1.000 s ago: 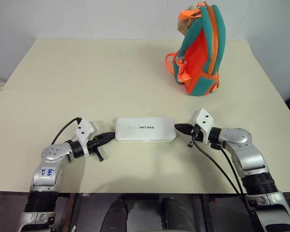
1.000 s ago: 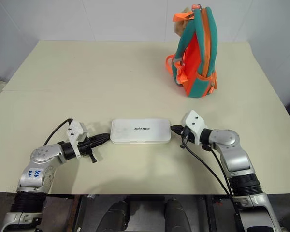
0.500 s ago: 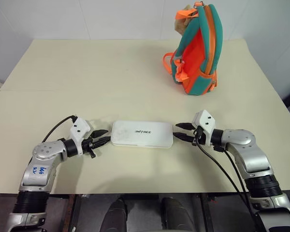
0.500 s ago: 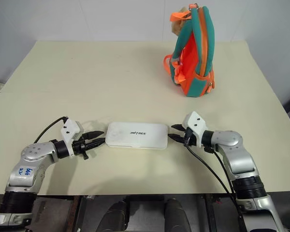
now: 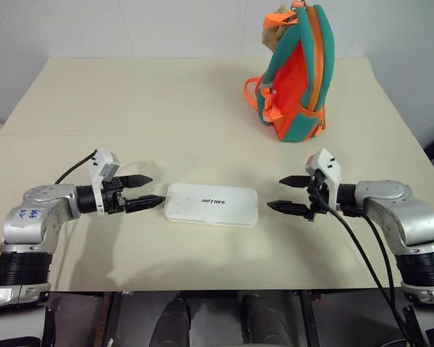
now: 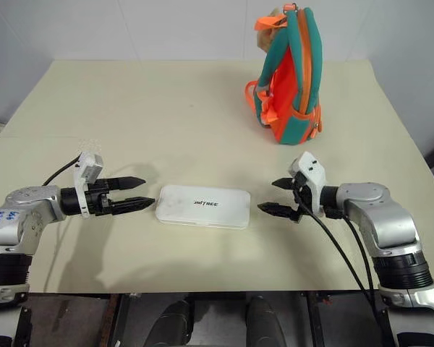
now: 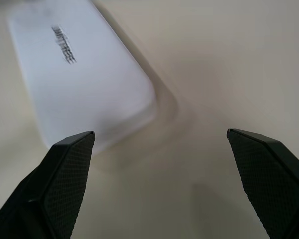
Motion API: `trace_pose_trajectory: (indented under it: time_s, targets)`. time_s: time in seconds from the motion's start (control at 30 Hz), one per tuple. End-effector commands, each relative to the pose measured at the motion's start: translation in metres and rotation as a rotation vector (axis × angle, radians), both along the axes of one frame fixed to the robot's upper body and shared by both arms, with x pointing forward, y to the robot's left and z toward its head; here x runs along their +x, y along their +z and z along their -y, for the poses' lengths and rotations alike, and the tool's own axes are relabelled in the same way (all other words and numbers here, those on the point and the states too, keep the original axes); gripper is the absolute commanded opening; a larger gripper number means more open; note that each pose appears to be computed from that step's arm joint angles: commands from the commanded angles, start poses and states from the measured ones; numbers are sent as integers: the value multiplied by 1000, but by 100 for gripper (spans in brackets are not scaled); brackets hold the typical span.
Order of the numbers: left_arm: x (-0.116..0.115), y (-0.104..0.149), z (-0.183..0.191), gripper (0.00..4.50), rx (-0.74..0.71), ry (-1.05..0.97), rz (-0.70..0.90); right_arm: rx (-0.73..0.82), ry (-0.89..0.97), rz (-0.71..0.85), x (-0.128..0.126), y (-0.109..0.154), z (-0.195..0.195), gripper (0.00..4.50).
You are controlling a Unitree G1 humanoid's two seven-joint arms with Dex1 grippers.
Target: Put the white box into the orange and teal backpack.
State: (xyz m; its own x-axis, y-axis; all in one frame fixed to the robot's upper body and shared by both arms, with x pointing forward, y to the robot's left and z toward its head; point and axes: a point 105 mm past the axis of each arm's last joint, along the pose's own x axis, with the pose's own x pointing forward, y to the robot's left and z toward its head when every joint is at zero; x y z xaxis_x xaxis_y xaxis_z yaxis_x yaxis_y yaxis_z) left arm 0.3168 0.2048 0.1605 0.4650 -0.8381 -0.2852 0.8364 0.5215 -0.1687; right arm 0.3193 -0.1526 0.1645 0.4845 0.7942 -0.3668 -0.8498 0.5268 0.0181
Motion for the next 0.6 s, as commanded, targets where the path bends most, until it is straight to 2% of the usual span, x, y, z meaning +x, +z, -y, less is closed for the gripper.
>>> trace_pose_trajectory:
  time_s: [0.03, 0.13, 0.33, 0.43, 0.6]
  targets:
    - [-3, 6, 0, 446, -17, -17, -88, 44, 31, -38, -12, 17, -10, 450]
    - [6, -6, -3, 446, 12, 59, -181, 8, 11, -97, -16, 5, -12, 450]
    - [7, -25, 6, 446, -1, 97, -375, -29, -47, -146, -10, -12, -14, 450]
    - [10, -34, 12, 446, 6, 101, -402, -50, -45, -155, -9, -18, -16, 450]
    - [17, -36, 26, 446, -61, 96, -419, -46, -34, -159, -9, -20, -23, 450]
